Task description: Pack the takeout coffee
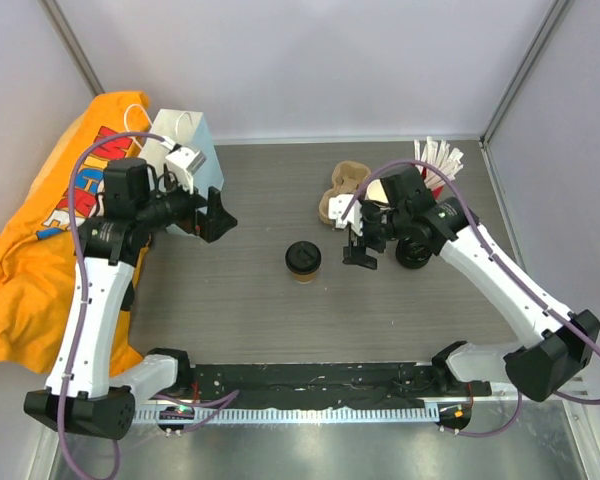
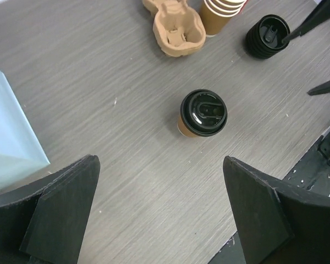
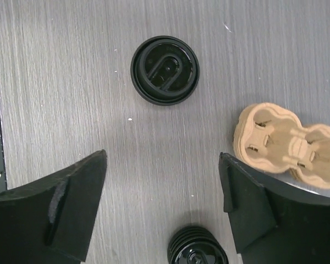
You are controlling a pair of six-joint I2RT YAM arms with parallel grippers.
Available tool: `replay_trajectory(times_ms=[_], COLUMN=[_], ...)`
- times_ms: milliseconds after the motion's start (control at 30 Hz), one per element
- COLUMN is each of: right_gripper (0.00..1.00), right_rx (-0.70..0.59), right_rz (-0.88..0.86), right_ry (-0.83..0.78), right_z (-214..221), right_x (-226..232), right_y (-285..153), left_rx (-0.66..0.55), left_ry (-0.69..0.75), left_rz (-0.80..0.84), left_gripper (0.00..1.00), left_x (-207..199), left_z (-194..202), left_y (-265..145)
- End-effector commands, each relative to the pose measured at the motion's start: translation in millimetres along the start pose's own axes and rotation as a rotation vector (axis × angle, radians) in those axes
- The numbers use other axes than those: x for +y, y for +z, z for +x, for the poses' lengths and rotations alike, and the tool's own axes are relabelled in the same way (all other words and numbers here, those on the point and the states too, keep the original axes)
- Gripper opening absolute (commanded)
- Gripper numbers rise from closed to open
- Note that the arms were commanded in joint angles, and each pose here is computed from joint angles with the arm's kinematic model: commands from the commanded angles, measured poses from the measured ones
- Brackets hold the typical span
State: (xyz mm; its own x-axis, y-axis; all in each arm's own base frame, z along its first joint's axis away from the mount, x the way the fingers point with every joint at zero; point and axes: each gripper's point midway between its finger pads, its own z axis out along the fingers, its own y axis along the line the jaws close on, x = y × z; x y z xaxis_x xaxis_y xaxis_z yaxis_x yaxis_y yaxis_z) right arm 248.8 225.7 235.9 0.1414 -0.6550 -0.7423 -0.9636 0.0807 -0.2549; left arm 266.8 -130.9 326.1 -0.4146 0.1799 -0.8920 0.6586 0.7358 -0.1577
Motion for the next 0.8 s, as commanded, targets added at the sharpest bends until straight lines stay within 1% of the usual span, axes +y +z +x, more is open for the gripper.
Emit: replay_trajectory(times_ms=[0, 167, 333, 400, 433, 467, 533, 567, 633, 767], right_gripper=[0.82, 0.74, 0.7, 0.67, 0.66, 0.63, 0.61, 0.56, 0.52, 0.51], right_rx=[-0.003, 0.046, 0.081, 0.09, 0.089, 0.098, 0.099, 0.101, 0.114, 0.137], right_rz=[-0.016, -0.083, -0.155, -0.161, -0.169, -0.183, -0.194, -0.201, -0.214, -0.236], right_ry=[-0.097, -0.155, -0.23, -0.253, -0.263, -0.264, -0.271, -0.276, -0.284, -0.301], right_z=[-12, -11, -9, -6, -7, -4, -6, -5, -1, 4], right_x=[-5, 5, 16, 13, 14, 14, 13, 13, 13, 15], right_y=[16, 40, 66, 77, 81, 88, 93, 96, 103, 113], left_rx=[-0.082, -0.11, -0.132, -0.146, -0.145, -0.149, -0.156, -0.156, -0.164, -0.168], left_ry=[-0.009, -0.043, -0.07, -0.081, -0.112, -0.114, -0.123, -0.131, -0.137, -0.156], left_rz=[0.019, 0.033, 0.022, -0.012, -0.015, -0.021, -0.035, -0.037, -0.034, -0.025], left_gripper=[1.0, 1.0, 1.0, 1.0, 1.0, 1.0, 1.0, 1.0, 1.0, 1.0], left_x=[2, 5, 11, 21, 22, 24, 28, 29, 31, 32], left_z=[-12, -13, -14, -14, -13, -13, -13, -13, -13, -13], left_y=[-2, -5, -9, -15, -15, -15, -17, -17, -19, -19])
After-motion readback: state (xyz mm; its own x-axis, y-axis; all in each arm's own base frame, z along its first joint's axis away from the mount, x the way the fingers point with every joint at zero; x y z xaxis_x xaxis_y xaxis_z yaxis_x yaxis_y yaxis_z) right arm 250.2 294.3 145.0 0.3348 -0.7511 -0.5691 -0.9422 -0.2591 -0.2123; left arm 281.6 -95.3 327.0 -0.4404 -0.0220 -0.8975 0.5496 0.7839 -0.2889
